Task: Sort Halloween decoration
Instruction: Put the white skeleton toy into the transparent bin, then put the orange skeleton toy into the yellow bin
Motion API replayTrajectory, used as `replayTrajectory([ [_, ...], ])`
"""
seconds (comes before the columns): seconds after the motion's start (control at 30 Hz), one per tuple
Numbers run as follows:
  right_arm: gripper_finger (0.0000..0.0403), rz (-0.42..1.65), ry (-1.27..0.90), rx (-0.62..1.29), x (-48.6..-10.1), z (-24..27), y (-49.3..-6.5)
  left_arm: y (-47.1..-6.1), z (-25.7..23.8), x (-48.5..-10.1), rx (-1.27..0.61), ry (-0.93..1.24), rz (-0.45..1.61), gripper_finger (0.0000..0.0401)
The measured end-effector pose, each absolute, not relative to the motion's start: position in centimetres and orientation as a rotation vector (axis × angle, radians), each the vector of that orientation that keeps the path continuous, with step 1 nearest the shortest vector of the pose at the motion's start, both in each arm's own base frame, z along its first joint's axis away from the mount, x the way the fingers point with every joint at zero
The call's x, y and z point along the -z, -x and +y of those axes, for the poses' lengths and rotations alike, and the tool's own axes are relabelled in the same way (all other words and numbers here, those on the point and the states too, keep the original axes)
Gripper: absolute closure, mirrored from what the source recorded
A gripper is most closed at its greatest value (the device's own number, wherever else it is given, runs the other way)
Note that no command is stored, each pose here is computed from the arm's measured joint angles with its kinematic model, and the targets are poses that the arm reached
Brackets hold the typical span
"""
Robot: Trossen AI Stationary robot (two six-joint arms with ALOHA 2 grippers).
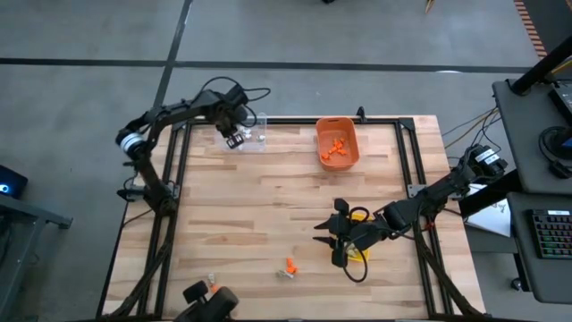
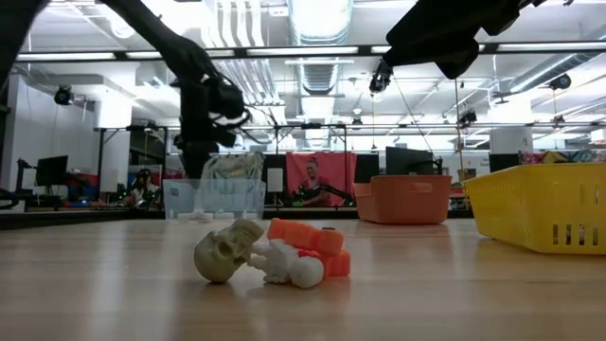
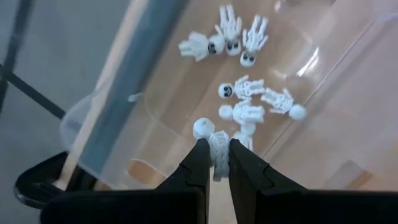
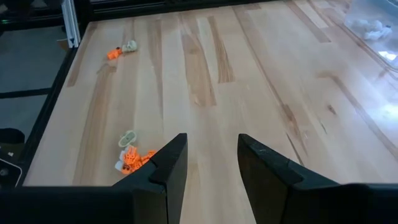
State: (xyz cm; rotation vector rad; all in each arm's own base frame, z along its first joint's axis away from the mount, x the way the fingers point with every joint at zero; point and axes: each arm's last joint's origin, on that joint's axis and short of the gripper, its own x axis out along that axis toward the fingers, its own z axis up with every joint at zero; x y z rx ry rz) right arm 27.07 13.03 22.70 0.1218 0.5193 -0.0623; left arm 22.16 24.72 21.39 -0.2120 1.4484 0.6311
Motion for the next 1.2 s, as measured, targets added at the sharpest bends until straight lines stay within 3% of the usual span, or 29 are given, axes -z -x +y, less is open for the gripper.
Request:
replayTrajectory([
  [0.5,0.0271,0.519,-0.127,0.063,-22.7,13.0,-27.1,-23.4,26.3,-18.9,-0.613,0.235,1.5,0.0385],
  [0.9,0.0271,0.519,-0.127,0.063,-22.7,13.0,-27.1,-23.4,26.2,-18.8,-0.642,0.255,1.494,0.0322],
  [1.2,0.0271,0.525,-0.124,0.064,-22.5,13.1,-27.1,-23.4,26.1,-19.0,-0.67,0.278,1.477,0.0312],
])
